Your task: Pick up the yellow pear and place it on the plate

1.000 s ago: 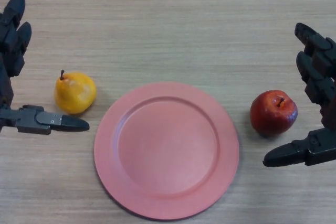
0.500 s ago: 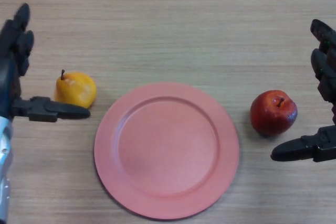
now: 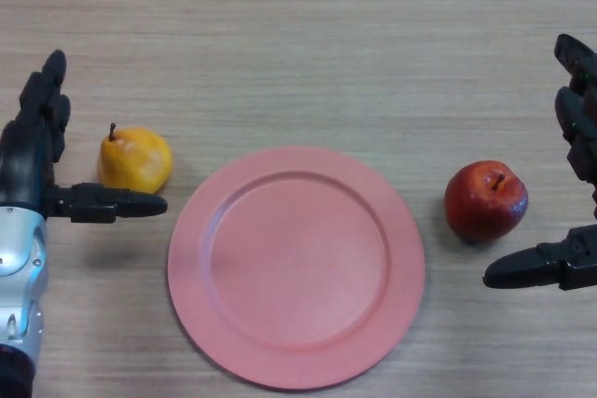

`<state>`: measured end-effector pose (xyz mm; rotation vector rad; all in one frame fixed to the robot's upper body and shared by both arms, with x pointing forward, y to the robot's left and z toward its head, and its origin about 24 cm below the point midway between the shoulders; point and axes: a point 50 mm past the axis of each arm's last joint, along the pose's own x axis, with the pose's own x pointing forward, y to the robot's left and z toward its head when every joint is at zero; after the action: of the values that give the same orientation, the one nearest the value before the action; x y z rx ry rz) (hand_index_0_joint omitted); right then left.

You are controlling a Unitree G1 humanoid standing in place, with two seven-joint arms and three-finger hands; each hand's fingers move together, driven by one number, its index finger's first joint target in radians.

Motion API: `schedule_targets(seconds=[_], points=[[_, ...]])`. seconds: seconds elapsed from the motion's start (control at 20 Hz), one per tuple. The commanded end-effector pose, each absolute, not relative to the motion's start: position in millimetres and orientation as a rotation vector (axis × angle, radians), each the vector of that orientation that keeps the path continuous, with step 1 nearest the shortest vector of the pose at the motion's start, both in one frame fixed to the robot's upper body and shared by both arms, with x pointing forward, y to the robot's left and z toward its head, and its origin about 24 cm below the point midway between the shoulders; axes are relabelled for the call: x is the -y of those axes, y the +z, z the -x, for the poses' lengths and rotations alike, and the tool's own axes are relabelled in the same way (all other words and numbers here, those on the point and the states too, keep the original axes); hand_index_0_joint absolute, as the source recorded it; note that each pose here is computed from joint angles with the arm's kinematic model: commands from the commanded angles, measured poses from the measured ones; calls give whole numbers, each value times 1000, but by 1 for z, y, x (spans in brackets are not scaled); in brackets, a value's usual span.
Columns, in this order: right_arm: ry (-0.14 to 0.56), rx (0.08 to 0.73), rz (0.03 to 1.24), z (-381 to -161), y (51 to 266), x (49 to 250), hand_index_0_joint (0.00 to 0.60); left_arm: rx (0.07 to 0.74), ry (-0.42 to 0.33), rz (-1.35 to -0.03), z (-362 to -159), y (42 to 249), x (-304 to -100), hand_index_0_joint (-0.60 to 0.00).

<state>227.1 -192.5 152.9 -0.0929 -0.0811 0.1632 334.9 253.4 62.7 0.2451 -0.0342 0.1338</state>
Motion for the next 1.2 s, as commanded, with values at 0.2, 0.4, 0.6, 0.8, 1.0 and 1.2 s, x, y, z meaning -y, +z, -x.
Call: schedule_targets(seconds=[0.2,0.4,0.6,0.8,1.0,1.2], points=[[140,280,122,-218,186,201,0,314,172,-247,-352,107,-260,0],[126,279,132,-217,187,203,0,311,148,-235,-353,97,-252,0],[116,278,130,-216,187,205,0,326,158,-313,-352,94,-248,-451],[104,273,147,-214,188,207,0,261,110,-685,-348,71,-234,-600],[104,276,153,-214,189,208,0,203,153,-599,-348,69,-243,-249],[114,273,157,-214,189,206,0,269,287,-630,-350,88,-258,0]])
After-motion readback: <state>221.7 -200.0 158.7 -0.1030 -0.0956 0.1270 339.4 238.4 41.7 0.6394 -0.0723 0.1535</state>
